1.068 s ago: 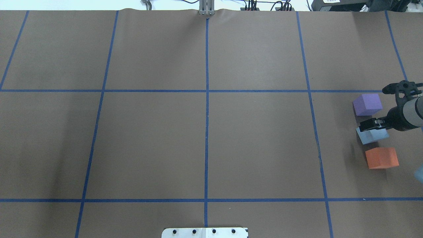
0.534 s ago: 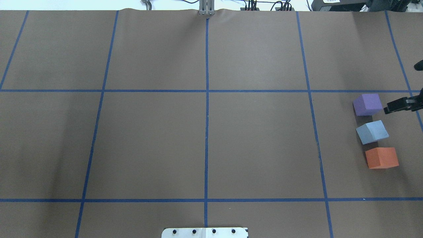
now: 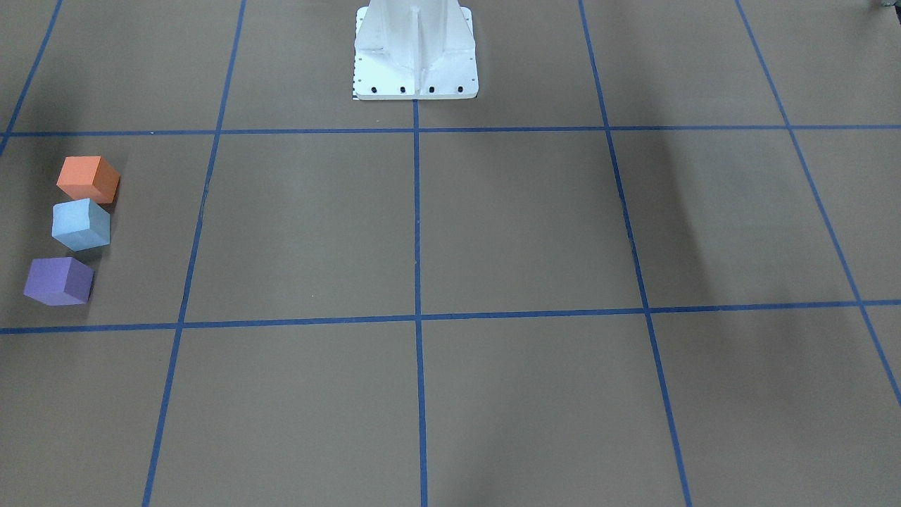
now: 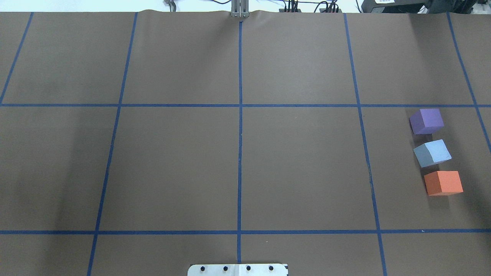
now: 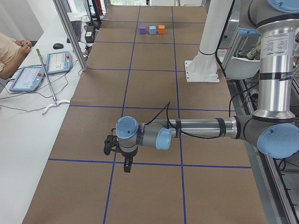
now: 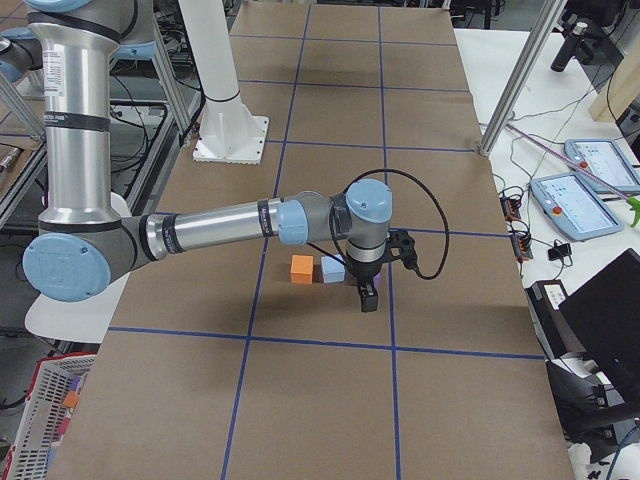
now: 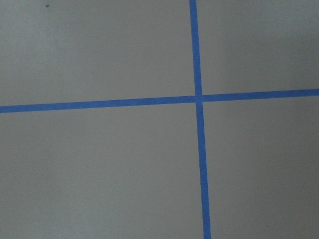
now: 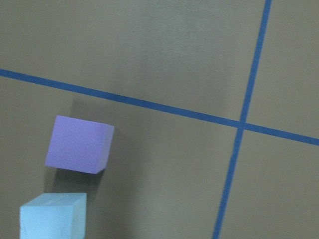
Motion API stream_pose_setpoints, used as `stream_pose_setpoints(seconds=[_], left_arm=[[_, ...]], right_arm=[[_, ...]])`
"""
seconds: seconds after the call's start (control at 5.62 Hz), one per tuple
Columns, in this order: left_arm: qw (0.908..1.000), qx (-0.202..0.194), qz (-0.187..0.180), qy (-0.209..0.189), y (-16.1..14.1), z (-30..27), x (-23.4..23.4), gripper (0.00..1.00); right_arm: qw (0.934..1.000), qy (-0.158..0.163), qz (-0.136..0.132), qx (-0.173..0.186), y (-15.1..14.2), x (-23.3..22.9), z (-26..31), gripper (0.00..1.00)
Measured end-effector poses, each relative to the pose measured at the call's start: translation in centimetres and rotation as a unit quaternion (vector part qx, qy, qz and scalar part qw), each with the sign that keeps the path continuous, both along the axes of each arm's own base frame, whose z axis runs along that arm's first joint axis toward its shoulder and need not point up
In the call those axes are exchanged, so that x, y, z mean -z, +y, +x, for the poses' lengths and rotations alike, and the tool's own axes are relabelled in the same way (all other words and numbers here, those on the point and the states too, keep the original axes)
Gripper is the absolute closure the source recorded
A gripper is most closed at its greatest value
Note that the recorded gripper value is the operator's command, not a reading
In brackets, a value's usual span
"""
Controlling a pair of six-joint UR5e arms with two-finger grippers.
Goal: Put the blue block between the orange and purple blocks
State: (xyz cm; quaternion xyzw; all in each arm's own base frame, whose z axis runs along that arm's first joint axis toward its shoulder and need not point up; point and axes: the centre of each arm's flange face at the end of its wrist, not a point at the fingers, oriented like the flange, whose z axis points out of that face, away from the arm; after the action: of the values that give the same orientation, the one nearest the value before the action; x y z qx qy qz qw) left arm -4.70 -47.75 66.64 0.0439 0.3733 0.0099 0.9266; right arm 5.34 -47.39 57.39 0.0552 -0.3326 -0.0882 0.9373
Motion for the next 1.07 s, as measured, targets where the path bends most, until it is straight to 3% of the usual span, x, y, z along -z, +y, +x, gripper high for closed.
stream_pose_setpoints(seconds=[0.36,0.53,1.07], left_arm=[[1.0,0.002,0.001,-0.002,0.0,-0.1,0.1,0.0],[1.0,0.001,0.002,-0.004,0.0,-0.1,0.1,0.0],[1.0,-0.001,0.0,-0.005,0.2,0.0,-0.4,0.0]], right_arm=[[0.9996,0.008,-0.023,-0.013,2.0,-1.9,3.5,0.0],[0.9997,0.015,-0.016,-0.012,2.1,-1.9,3.8,0.0],[0.9981,0.016,0.057,0.017,2.5,-2.1,3.8,0.0]])
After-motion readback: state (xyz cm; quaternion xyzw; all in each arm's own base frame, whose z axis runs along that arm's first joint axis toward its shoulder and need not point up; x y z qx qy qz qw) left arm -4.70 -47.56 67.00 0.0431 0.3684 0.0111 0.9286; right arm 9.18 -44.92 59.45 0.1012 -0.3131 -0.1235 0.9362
